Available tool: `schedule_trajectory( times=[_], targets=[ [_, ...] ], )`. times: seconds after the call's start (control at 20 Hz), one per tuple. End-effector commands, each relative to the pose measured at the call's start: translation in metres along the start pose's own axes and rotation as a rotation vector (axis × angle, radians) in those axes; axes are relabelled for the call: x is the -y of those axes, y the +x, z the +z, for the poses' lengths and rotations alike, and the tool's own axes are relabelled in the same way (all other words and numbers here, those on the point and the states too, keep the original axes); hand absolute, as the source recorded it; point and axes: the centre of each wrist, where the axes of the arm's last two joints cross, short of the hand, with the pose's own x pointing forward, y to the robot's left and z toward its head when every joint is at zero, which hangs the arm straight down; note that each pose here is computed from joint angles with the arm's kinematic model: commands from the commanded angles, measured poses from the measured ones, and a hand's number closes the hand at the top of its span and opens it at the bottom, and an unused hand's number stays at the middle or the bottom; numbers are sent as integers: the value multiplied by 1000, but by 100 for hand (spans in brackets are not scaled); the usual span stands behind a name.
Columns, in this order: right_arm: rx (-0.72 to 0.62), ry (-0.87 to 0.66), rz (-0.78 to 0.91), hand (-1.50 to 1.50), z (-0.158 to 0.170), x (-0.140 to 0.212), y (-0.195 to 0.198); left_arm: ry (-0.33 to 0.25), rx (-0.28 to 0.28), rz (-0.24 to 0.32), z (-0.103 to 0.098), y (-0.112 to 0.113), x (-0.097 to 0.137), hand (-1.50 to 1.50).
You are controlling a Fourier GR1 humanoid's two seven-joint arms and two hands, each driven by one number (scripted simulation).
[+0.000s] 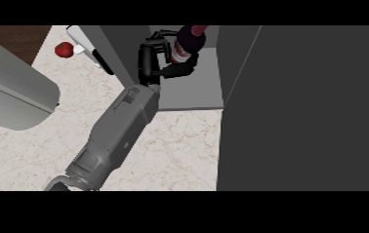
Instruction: Pick up the wine, place it into the cabinet and close the cabinet
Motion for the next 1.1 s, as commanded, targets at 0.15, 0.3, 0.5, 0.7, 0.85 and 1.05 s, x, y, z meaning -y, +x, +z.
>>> schedule_trajectory(
  times=[0.15,0.3,0.5,0.7,0.85,1.05],
  targets=[
    [42,23,-23,-150,15,2,19,32,44,-44,-14,1,3,150],
    [34,46,-22,-150,25,-3,25,28,64,-27,-21,2,-1,150],
    [37,18,-31,-150,17,10,-5,65,-26,16,-17,-8,-6,150],
    [49,63,-39,-150,4,-10,13,131,-60,105,-21,-3,-4,150],
    [46,34,-37,-150,18,-12,18,111,-71,146,-30,-6,-25,150],
    [44,47,-46,-150,19,-4,12,128,-66,128,-22,-7,-6,150]
  ],
)
